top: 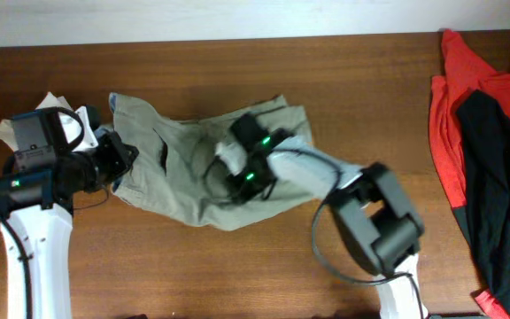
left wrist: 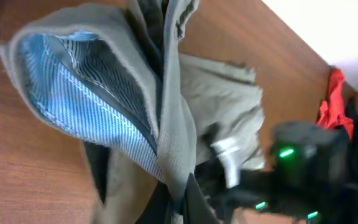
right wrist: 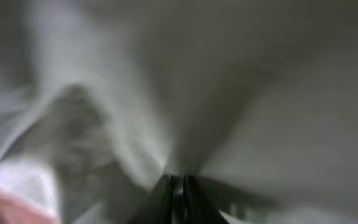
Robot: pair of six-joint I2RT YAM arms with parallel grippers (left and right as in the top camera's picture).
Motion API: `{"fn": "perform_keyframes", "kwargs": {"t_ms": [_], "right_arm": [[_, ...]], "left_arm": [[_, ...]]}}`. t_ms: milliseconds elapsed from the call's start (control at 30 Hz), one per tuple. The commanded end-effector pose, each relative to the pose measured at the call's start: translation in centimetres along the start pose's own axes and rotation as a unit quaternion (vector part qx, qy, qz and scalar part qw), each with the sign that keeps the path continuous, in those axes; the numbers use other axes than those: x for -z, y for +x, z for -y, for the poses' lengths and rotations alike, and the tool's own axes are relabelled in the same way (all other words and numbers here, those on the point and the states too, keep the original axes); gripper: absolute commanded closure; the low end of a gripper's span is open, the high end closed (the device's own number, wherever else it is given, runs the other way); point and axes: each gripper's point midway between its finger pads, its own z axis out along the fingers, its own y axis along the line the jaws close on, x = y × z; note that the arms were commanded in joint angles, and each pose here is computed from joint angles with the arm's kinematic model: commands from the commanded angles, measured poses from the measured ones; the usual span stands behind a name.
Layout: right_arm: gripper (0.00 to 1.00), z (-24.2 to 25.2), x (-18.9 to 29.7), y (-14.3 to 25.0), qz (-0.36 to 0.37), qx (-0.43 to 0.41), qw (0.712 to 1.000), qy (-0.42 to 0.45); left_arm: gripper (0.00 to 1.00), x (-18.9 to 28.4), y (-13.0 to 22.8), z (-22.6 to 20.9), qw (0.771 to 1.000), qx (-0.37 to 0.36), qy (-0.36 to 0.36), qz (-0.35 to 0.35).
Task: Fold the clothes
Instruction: 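Lift the right end with the right gripper and fold it onto the left half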
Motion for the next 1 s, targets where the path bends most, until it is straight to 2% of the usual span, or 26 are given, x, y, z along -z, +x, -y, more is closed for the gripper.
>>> {"fn": "perform_keyframes", "kwargs": {"t_ms": [0,100,200,300,367,433,500,600,700,767,900,967], "right_arm": [[0.88,-6.2,-2.8,-0.7,0.011,0.045,0.998,-0.050],[0.88,-8.8,-3.7,-2.0,0.039,0.067,0.995,-0.056],[0.86,-8.1,-3.4,-2.6,0.051,0.066,0.996,-0.040],[0.80,-3.7,1.3,-3.9,0.065,0.020,0.997,0.040],[0.80,1.7,8.4,-4.5,0.096,-0.036,0.987,0.126],[0.80,7.1,13.1,-2.1,0.089,-0.104,0.973,0.186],[0.80,11.1,14.3,1.3,0.048,-0.155,0.966,0.201],[0.83,14.7,13.1,5.9,-0.003,-0.211,0.958,0.193],[0.83,14.7,11.3,7.7,-0.020,-0.208,0.962,0.175],[0.83,15.1,9.3,9.2,-0.023,-0.215,0.962,0.170],[0.83,14.3,7.2,10.4,-0.020,-0.217,0.967,0.134],[0.83,14.2,7.2,10.5,-0.021,-0.217,0.967,0.131]], "left_arm": [[1.00,1.3,-0.1,2.7,0.998,-0.021,0.063,0.003],[1.00,1.9,0.8,5.3,0.990,-0.024,0.139,-0.022],[1.00,2.3,1.3,6.5,0.983,-0.024,0.176,-0.037],[1.00,1.6,1.5,4.7,0.992,-0.015,0.121,-0.034],[1.00,0.9,1.8,3.3,0.997,-0.020,0.065,-0.032],[1.00,0.7,2.1,3.7,0.997,-0.030,0.062,-0.036],[1.00,0.3,2.6,4.6,0.996,-0.043,0.069,-0.044],[1.00,-0.4,4.0,6.3,0.993,-0.073,0.075,-0.061],[1.00,-1.3,4.7,6.7,0.994,-0.073,0.049,-0.067],[1.00,-2.3,5.8,8.9,0.990,-0.088,0.069,-0.080],[1.00,-4.1,7.6,12.3,0.984,-0.110,0.100,-0.098],[1.00,-5.7,9.1,13.2,0.983,-0.113,0.087,-0.114]]}}
